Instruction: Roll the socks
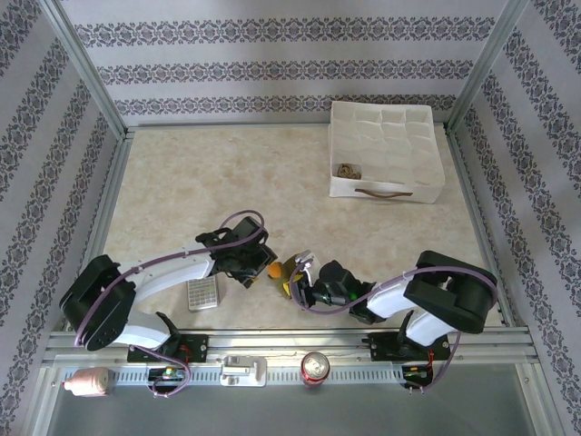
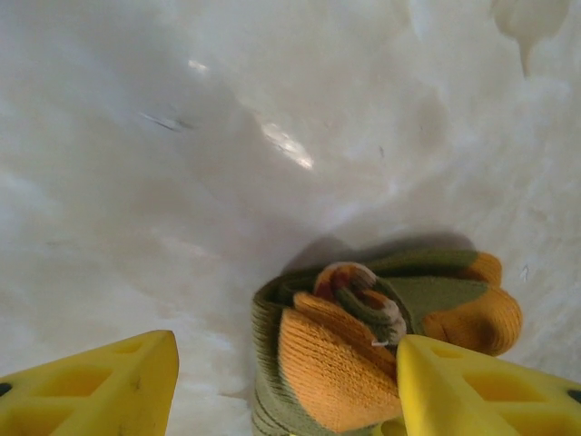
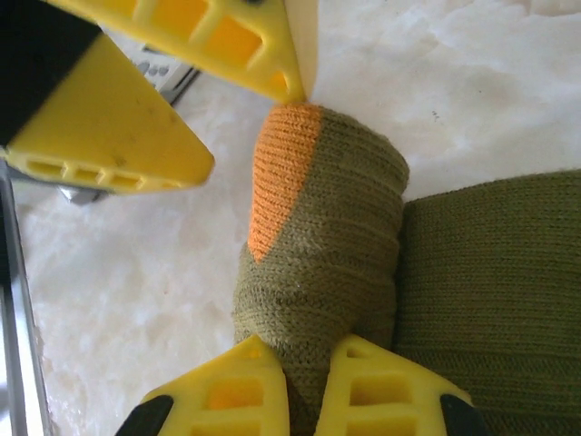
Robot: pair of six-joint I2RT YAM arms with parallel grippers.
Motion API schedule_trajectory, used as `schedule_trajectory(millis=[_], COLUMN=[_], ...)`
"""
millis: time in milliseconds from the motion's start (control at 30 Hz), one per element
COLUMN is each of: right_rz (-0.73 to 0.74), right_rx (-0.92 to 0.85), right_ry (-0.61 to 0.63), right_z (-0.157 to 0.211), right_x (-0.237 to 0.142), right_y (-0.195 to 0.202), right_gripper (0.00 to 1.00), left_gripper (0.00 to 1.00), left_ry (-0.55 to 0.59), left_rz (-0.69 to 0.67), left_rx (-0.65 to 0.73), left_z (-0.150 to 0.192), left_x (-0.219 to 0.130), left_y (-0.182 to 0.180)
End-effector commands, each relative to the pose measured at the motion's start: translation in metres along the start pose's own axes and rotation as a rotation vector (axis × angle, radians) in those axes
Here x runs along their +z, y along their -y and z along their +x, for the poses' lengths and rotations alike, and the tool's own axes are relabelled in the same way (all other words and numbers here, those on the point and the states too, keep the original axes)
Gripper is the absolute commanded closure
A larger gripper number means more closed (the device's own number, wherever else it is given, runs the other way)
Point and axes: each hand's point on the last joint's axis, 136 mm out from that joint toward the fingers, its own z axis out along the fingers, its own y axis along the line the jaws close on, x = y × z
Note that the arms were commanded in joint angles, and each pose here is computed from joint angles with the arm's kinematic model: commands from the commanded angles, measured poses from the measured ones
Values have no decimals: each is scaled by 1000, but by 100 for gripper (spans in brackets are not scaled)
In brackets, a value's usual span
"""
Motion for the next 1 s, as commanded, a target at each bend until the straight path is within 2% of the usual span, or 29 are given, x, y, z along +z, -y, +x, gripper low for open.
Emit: schedule_trajectory(millis=[0, 267, 433, 533, 767, 967], right_rz=[230, 261, 300, 326, 344, 348], right_rx=[178, 239, 276, 302, 370, 440], right_ry=[-356, -334, -339, -334, -337, -351], right_z=[116, 122, 128, 132, 137, 145], right_x=[-30, -32, -38, -43, -48, -48], right_y=[61, 70, 78, 83, 89, 90], right_gripper=[100, 100, 100, 100, 100, 100], left_gripper=[37, 37, 23, 20, 28, 33], left_ry=[-21, -52, 30, 50, -68, -100], left_rz=[78, 72, 54, 67, 91, 87], left_rx=[78, 119, 136, 146, 175, 212], left_z=[11, 21, 10, 8, 29, 39], left_x=[5, 17, 0, -9, 9, 22], left_y=[23, 25, 26, 28, 37, 41])
